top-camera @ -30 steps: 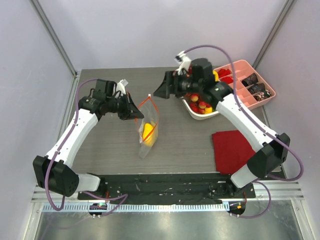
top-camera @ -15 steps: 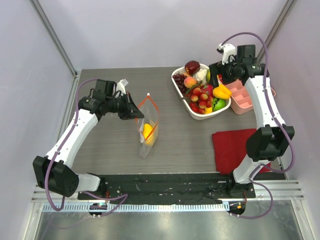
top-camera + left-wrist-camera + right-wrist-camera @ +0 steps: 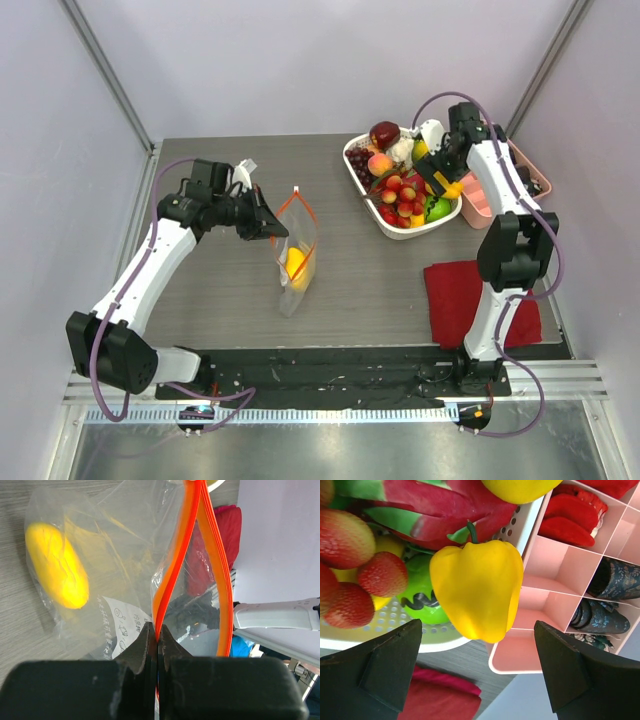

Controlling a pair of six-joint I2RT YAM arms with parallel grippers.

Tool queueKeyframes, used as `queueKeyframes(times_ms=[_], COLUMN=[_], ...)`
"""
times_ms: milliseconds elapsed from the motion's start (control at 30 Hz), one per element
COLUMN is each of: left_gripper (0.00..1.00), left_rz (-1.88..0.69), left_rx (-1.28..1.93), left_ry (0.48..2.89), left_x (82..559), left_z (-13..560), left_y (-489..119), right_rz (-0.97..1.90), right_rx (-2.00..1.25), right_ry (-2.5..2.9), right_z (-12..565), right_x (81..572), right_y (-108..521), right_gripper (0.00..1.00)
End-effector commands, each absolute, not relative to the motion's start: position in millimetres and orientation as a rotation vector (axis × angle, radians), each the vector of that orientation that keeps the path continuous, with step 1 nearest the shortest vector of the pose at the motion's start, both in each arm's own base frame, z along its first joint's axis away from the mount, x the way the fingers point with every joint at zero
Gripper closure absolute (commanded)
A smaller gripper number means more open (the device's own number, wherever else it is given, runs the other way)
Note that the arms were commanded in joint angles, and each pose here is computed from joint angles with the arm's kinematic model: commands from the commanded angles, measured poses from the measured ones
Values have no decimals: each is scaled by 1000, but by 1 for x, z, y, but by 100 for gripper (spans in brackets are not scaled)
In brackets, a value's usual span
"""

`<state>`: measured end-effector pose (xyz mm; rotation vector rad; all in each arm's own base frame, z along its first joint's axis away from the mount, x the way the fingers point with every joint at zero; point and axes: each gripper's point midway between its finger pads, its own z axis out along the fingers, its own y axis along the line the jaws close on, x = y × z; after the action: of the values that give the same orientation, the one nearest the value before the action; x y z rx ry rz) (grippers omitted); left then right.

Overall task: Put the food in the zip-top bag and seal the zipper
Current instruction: Pick up the fake fruit from the bin.

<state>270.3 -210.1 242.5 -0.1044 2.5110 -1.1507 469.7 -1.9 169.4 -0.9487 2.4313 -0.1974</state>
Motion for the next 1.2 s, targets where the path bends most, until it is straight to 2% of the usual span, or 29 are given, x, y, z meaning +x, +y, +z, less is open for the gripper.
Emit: queueKeyframes(times_ms=[0,433,533,567,633,667,733,767,833,1033,1167], left_gripper=[100,100,100,100,100,100,100,100,100,100,100], left_rz=[-1191,-1191,-1186,-1186,-1184,-1181,-1179,-1178,-1180,-1185,-1177], left_rx=[-58,-47,-41,-40,-31,-33,-30,-31,-28,-23,-31], left_ry=[2449,2455,2451,2448,2449,2451,2451,2449,2447,2442,2445], left_x=[272,273,273,274,273,273,273,273,272,270,271], left_z=[254,251,253,253,253,253,254,255,257,258,255], left_y=[-213,-214,-213,-213,-213,-212,-213,-212,-212,-212,-212], right_rz=[-339,-376,-371,-372,-367,-366,-367,-366,-360,-306,-59], right_rx=[-1011,-1074,-1075,-1071,-1070,-1068,-1062,-1053,-1030,-938,-858], right_ry=[2381,2401,2406,2403,2396,2386,2375,2372,2356,2300,2210], right_z=[181,152,149,151,154,160,165,168,181,232,286], right_x=[484,497,496,496,494,493,492,492,489,478,470], right_y=[-12,-8,-8,-8,-7,-7,-8,-8,-9,-5,34], right_gripper=[2,5,12,19,27,36,43,50,55,61,62])
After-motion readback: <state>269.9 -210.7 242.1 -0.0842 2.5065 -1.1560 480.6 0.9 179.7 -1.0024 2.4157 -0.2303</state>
